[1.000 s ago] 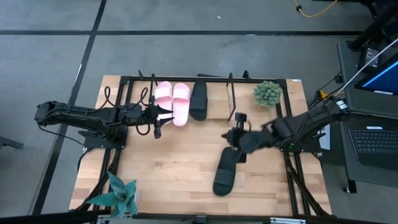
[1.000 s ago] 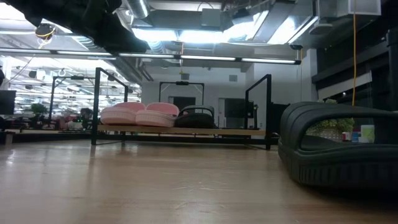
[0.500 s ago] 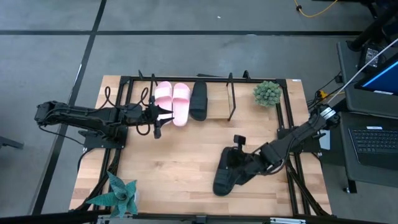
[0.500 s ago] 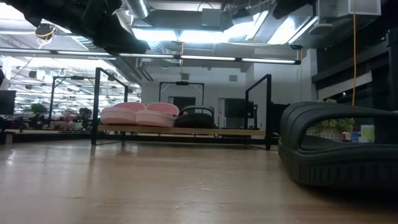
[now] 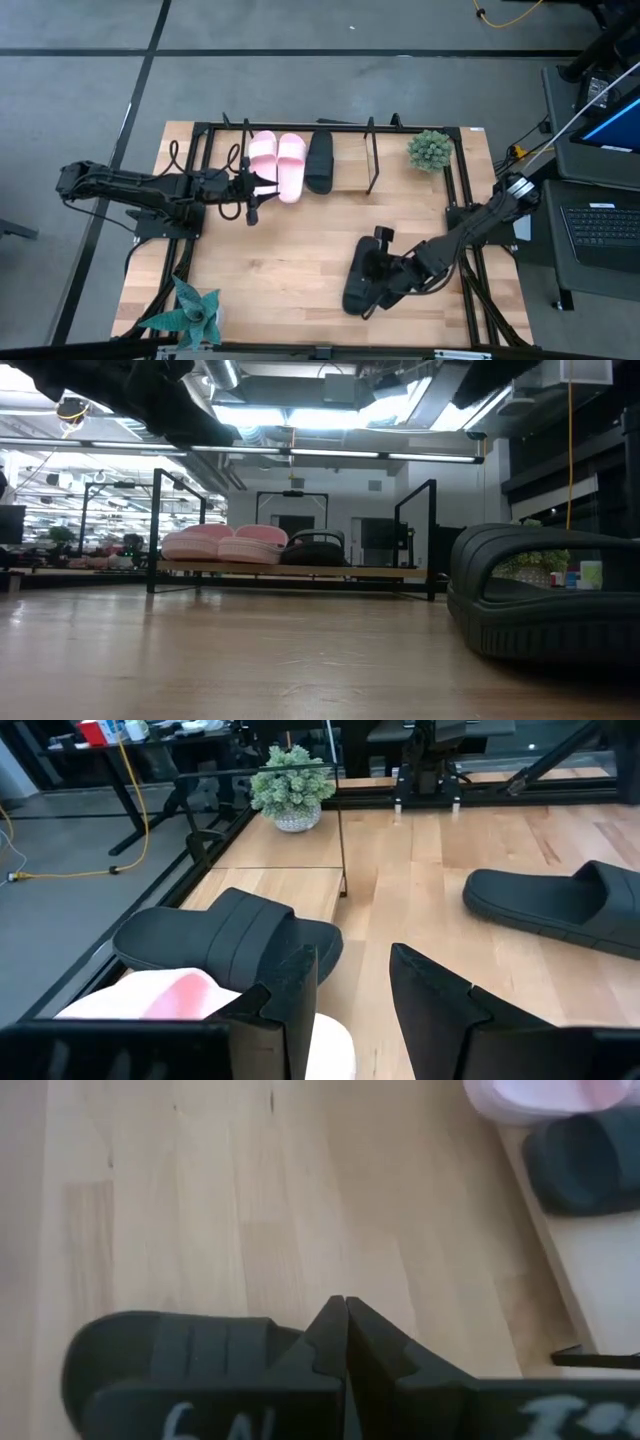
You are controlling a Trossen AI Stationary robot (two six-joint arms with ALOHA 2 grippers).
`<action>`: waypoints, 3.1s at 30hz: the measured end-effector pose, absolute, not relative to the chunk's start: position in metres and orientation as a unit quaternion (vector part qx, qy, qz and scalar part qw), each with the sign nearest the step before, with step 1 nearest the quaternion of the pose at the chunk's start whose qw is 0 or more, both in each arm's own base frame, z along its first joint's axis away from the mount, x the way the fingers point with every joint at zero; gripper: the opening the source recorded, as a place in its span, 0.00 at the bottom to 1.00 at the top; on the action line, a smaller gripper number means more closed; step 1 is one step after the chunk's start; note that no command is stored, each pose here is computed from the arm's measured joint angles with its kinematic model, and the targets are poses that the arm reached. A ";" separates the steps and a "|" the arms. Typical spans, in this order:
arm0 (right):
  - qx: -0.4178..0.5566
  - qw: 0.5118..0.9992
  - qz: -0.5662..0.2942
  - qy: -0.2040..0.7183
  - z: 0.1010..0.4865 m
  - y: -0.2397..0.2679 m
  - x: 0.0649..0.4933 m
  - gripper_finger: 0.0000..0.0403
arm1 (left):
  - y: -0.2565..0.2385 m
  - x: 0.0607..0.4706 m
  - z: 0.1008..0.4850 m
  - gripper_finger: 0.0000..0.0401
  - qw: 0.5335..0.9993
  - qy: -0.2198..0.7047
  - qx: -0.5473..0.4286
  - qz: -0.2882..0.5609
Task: Pick and place slides into the shelf
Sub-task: Put the black slide on the shelf
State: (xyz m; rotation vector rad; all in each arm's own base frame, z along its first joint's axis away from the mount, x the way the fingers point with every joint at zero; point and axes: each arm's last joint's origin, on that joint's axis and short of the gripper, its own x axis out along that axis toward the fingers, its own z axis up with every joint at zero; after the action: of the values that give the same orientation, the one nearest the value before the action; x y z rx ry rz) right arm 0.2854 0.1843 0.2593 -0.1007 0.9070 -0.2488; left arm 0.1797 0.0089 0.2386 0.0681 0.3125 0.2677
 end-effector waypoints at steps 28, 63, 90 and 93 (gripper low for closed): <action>0.027 0.820 -0.179 0.543 0.255 0.295 0.312 0.01 | 0.009 0.180 0.238 0.30 0.979 0.154 0.021 0.134; -0.002 0.770 -0.209 0.603 0.203 0.295 0.335 0.43 | 0.009 0.178 0.234 0.30 0.974 0.183 0.042 0.130; -0.063 0.732 -0.260 0.627 0.176 0.283 0.339 0.43 | 0.009 0.178 0.233 0.30 0.972 0.188 0.055 0.128; -0.065 0.732 -0.257 0.628 0.176 0.283 0.339 0.43 | 0.009 0.178 0.233 0.30 0.972 0.188 0.055 0.128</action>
State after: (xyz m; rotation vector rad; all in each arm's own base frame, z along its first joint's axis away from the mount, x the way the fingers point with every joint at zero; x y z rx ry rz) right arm 0.3395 0.2829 0.1765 -0.1441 1.3811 -0.5660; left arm 0.1778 0.0086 0.2329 0.1119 0.3798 0.2579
